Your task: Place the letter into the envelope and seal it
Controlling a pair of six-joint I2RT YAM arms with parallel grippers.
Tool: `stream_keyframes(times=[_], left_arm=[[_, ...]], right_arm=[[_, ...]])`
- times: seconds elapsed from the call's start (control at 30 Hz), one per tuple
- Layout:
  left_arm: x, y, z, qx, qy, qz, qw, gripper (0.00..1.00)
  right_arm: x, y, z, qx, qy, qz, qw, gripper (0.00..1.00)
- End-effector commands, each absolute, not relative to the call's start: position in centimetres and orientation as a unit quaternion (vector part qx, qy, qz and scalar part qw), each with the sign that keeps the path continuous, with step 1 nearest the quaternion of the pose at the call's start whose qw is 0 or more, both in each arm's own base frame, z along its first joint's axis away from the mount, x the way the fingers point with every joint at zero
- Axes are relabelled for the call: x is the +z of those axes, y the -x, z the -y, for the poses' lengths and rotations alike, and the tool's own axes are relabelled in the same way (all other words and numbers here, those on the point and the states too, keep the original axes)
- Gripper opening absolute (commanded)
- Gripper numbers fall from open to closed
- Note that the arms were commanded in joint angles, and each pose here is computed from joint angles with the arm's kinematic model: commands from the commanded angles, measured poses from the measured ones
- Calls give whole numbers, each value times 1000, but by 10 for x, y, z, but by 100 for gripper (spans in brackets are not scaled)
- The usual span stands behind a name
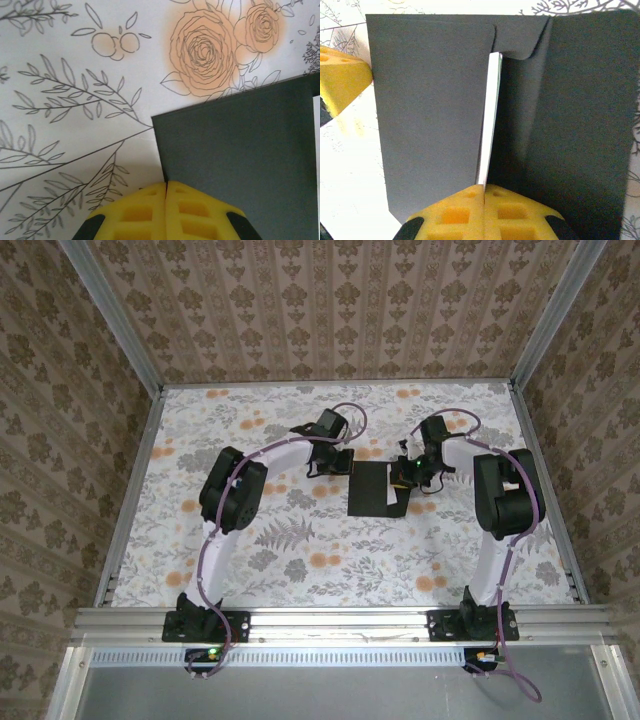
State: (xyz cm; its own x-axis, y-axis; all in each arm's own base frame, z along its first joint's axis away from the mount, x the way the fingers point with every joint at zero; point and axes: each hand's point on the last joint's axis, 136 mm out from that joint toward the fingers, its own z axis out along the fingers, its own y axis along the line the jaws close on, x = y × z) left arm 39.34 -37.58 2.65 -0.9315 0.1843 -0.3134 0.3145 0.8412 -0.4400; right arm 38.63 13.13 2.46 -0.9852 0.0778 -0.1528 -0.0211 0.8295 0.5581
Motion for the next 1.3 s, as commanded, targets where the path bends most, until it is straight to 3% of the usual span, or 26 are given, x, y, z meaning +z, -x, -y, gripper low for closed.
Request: stream_keyframes(times=[0.0, 0.47, 0.83, 1.27], left_arm=[[7, -374, 382, -251, -119, -956, 96, 0], [2, -364, 370, -236, -78, -965, 83, 0], [-3, -360, 362, -228, -66, -968, 78, 0], [-3, -360, 361, -232, -54, -968, 75, 0]], right_arm=[[18, -386, -135, 289, -29, -953, 83, 0], [15, -386, -123, 256, -76, -959, 98, 0], [24, -382, -116, 279, -98, -951, 89, 19], [21, -376, -117, 304, -111, -943, 79, 20]])
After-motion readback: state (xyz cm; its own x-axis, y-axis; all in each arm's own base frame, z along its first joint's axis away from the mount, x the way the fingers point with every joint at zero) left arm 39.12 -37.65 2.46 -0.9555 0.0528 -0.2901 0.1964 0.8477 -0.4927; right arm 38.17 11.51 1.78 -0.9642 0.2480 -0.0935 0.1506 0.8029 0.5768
